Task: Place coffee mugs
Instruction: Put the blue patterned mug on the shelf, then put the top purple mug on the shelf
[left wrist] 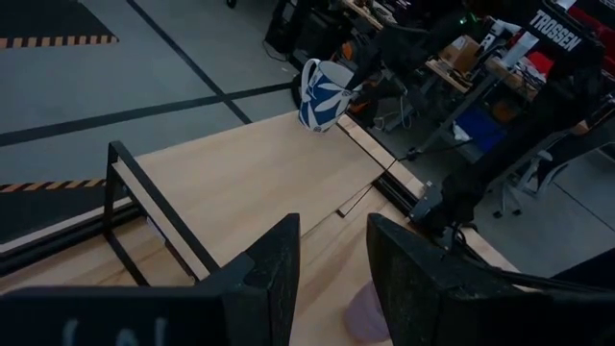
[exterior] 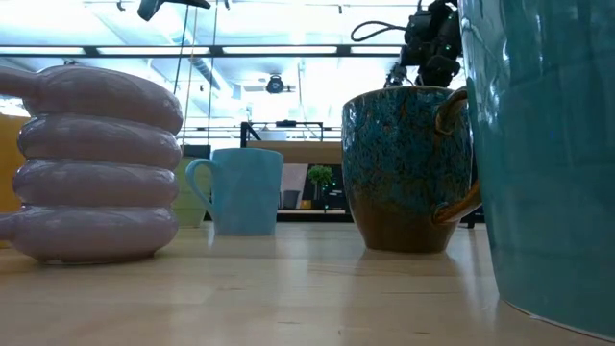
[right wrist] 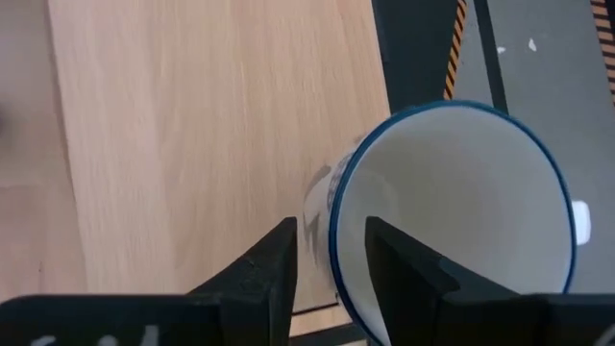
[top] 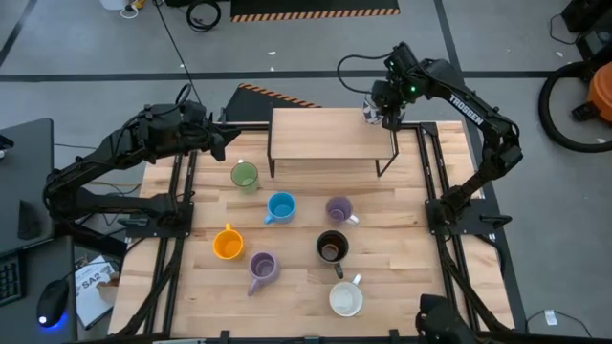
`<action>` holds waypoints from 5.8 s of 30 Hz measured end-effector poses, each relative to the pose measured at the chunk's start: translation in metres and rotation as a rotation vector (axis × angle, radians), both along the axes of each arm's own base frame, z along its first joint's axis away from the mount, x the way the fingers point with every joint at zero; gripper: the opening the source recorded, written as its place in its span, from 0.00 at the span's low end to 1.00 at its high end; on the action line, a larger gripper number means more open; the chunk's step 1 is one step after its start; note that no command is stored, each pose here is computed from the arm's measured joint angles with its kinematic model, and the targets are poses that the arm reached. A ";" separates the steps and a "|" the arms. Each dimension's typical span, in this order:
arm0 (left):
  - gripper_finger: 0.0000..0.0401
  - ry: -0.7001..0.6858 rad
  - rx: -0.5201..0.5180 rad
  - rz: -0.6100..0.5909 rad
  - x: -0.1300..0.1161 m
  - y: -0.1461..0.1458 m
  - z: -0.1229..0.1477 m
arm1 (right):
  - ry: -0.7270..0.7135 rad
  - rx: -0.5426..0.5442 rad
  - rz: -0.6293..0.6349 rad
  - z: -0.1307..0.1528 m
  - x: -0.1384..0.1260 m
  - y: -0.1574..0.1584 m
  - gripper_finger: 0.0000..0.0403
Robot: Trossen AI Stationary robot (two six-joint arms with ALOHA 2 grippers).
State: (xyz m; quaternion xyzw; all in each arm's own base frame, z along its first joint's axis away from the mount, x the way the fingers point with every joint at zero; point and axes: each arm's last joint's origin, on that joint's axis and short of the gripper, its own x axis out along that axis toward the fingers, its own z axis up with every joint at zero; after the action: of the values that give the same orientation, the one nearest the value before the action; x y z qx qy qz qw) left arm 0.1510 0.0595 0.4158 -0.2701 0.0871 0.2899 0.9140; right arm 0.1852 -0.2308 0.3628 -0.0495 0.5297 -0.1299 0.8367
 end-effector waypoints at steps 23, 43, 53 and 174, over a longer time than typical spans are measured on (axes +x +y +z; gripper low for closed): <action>0.32 0.010 0.017 -0.004 0.000 0.000 0.000 | -0.002 -0.056 -0.054 0.024 -0.003 0.004 0.33; 0.32 0.050 0.040 -0.292 0.004 -0.007 -0.003 | -0.245 0.013 -0.076 0.053 0.017 0.058 0.33; 0.32 0.207 0.029 -0.421 0.025 -0.015 -0.021 | -0.285 0.138 -0.050 0.053 0.048 0.102 0.33; 0.32 -0.394 0.083 -0.548 -0.007 -0.051 0.041 | 0.201 0.420 -0.330 0.004 0.095 0.131 0.07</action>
State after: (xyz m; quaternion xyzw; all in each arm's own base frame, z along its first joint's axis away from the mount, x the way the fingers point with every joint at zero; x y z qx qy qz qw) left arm 0.1445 0.0084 0.4567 -0.2501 -0.0337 -0.0210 0.9674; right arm 0.2804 -0.0994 0.3669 0.1990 0.6262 -0.1463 0.7395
